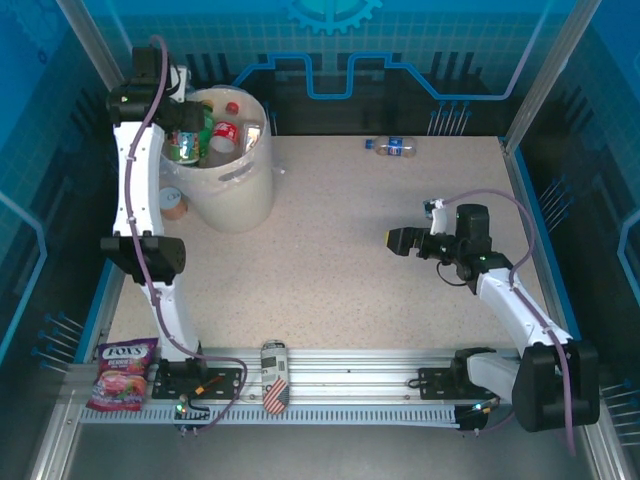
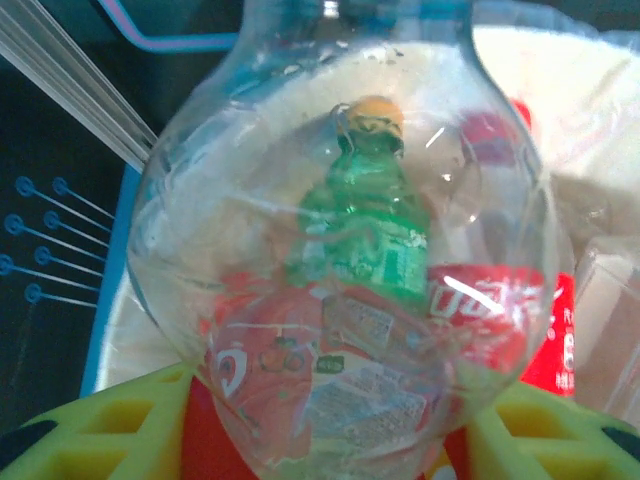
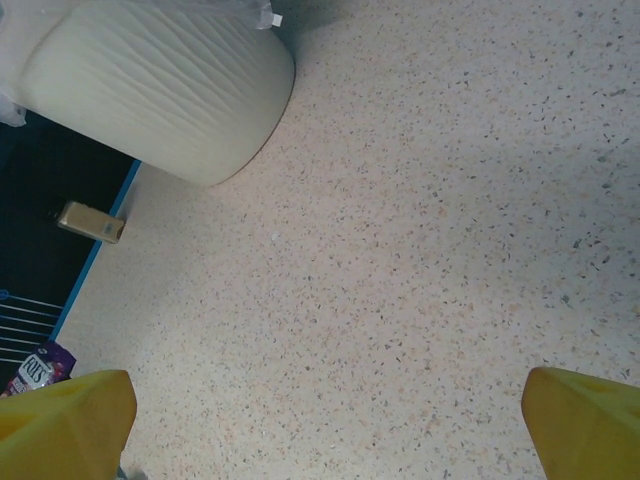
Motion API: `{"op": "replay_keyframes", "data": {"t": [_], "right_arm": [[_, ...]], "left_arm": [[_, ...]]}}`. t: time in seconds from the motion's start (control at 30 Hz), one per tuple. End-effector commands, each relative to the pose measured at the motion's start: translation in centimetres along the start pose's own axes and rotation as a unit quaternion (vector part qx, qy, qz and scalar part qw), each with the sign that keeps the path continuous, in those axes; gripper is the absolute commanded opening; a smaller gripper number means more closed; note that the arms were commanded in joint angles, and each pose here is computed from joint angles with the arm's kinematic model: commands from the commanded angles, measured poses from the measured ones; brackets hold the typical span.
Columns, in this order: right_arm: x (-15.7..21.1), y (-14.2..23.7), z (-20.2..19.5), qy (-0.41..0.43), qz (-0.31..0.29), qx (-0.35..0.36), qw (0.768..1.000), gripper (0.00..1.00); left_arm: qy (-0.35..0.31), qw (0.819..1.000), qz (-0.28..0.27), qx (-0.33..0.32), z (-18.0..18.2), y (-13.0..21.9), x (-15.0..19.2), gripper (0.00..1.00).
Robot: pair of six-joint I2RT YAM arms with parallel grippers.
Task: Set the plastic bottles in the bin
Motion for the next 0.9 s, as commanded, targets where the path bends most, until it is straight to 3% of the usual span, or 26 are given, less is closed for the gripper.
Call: {"op": "replay_keyframes", "data": {"t": [0.0,0.17,0.3,0.4,0.7,0.87], "right_arm": [[-0.5,0.0,-0.4,0.004,-0.004,0.005,1.0,1.0],[-0.7,-0.2,-0.5,0.001,-0.002,0.004,1.0,1.0],[-0.8,-0.4,-0.5,-0.004,0.0,0.002,1.0,1.0],[-0.8,-0.4,-0.5,-0.004,0.0,0.003,1.0,1.0],[-0.8,-0.5,-0.6,-0.007,0.0,0.005,1.0,1.0],[-0.7,-0.7,-0.8,-0.009,0.003,0.006,1.0,1.0]], "left_arm": [[-0.009,0.998,0.037,0.049,-1.1,-0.9,1.8,0.4],[-0.013,0.995,0.057,0.084,-2.3,-1.4,2.8,0.51],[-0.015,0.994,0.053,0.095,-2.6,-1.3,2.6,0.85],[-0.012,0.994,0.014,0.105,-2.8,0.3,1.3,0.97],[0.012,0.989,-0.111,0.096,-2.5,6.1,-2.5,0.99],[0.009,0.993,-0.104,0.059,-1.5,5.8,-1.9,0.99]]}}
Point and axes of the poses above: each hand's point on the last joint's axis, 136 mm out from that joint toward the fingers, its own y axis back along the fingers, its own z axis along the line the jaws close on, x = y × z, the point moved 2 cm from there along y, back along the fingers, and after that the axes turned 15 degrees about -y, right-handed, at the moved point
